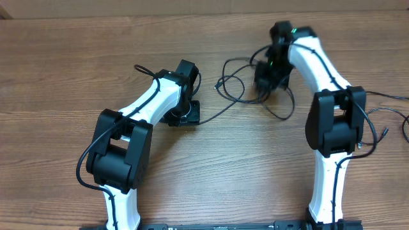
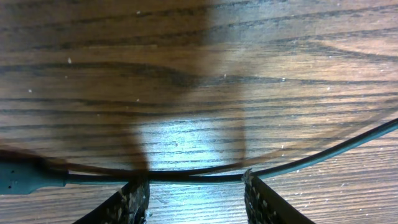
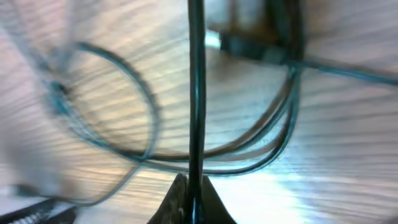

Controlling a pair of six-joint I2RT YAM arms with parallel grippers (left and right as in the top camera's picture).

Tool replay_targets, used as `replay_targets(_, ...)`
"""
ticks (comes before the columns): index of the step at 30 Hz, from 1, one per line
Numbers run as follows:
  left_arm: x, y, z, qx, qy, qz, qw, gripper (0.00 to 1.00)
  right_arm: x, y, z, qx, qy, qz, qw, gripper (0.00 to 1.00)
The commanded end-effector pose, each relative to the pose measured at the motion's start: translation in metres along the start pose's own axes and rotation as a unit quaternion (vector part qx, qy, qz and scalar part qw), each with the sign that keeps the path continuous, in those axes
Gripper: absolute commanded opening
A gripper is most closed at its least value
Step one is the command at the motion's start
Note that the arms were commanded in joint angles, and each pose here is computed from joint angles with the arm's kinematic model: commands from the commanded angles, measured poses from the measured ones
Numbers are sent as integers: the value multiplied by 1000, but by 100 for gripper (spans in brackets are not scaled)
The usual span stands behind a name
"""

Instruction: Untangle cables

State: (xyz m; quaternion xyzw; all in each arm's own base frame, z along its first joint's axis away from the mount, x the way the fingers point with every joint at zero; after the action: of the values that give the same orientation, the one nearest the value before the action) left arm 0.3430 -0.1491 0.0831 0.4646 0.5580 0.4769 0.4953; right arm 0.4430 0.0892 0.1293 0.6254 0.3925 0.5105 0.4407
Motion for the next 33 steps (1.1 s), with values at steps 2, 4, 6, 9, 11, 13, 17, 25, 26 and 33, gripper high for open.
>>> replay_targets(2, 11, -23, -12, 36, -3, 30, 999, 50, -1, 137, 19, -163, 12, 52, 985, 4)
replay_targets(4, 11, -23, -12, 36, -3, 30, 999, 50, -9, 195, 15, -234, 8, 63, 970, 4)
replay_targets(6, 11, -23, -12, 36, -4, 30, 999, 51, -21, 247, 6, -302, -3, 72, 951, 4)
replay_targets(9, 11, -23, -12, 36, -4, 30, 999, 51, -46, 319, -16, -402, -51, 89, 910, 4)
replay_targets(11, 11, -23, -12, 36, -3, 30, 999, 51, -66, 355, -33, -455, -88, 97, 881, 4)
replay_targets(13, 11, -23, -12, 36, -3, 30, 999, 51, -86, 385, -50, -500, -124, 102, 851, 4)
replay_targets(17, 11, -23, -12, 36, -3, 30, 999, 51, -126, 420, -77, -553, -194, 105, 803, 4)
replay_targets(25, 11, -23, -12, 36, -3, 30, 999, 51, -203, 443, -109, -582, -339, 102, 732, 4)
replay_targets(26, 11, -23, -12, 36, -3, 30, 999, 51, -210, 445, -113, -585, -358, 102, 721, 4)
replay_targets(33, 11, -23, -12, 36, -3, 29, 999, 51, -239, 444, -131, -576, -402, 84, 706, 4)
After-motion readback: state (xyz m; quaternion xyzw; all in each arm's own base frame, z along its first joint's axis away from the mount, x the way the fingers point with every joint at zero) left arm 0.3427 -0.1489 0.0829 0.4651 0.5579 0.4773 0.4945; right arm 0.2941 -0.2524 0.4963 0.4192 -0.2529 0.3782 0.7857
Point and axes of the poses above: each gripper's point midway between its finger pads, its own y axis back along the fingers, its own x axis along the line the jaws close on, z = x × y, the point moved 8 cm from there along y, back along the fingers, and after that the axes turned 4 degrees about y, right-handed, at the moved point
